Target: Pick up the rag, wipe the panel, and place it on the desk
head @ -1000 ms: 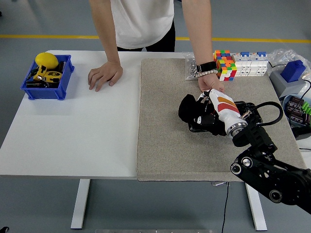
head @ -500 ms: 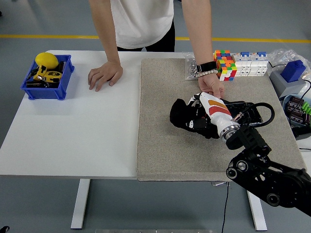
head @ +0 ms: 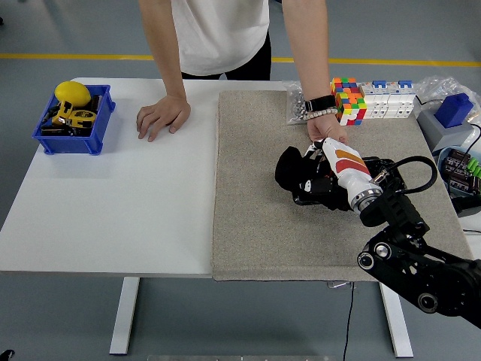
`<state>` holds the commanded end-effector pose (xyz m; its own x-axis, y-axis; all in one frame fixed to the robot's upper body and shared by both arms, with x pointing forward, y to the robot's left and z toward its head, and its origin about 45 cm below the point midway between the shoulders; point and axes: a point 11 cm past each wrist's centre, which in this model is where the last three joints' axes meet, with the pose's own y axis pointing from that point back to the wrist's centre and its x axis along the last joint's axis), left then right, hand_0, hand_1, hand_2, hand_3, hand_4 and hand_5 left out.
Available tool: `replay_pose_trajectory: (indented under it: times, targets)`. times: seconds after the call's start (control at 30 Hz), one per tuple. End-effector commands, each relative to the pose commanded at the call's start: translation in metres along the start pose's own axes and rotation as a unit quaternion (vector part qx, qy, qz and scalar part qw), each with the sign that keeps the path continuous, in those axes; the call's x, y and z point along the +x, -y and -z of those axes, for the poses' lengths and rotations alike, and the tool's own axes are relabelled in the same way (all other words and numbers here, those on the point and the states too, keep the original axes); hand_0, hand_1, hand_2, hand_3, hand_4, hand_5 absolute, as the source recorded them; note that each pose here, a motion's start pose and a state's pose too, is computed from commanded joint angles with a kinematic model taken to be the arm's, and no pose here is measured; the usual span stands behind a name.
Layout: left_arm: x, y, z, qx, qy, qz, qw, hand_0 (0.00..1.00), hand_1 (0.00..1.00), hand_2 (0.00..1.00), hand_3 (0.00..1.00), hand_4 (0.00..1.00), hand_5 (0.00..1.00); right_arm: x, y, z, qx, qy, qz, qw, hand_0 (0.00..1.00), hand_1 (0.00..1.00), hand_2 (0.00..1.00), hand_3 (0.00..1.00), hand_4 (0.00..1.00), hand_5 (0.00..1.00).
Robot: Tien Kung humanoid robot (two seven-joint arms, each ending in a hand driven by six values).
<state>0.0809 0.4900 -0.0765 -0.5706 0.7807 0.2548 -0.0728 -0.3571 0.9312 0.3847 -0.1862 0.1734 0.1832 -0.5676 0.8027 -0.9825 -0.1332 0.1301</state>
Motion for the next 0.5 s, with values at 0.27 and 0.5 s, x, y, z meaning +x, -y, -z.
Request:
replay_pose_trajectory:
  times: [0.27, 0.5]
  targets:
    - [0.000, 0.000, 0.001, 0.001, -0.001, 0.000, 1.000, 0.686, 0.728, 0.731, 0.604, 0.670, 0.618, 0.017, 0.003, -0.026, -0.033, -0.001, -0.023, 0.999, 0.161, 0.270, 0.320, 0.375, 0.890, 0.002]
    - [0.000, 0.000, 0.001, 0.000, -0.001, 0.001, 1.000, 0.687, 0.729, 0.731, 0.604, 0.670, 0.620, 0.036, 0.004, -0.052, -0.066, -0.005, -0.047, 0.997, 0.161, 0.269, 0.320, 0.374, 0.889, 0.002]
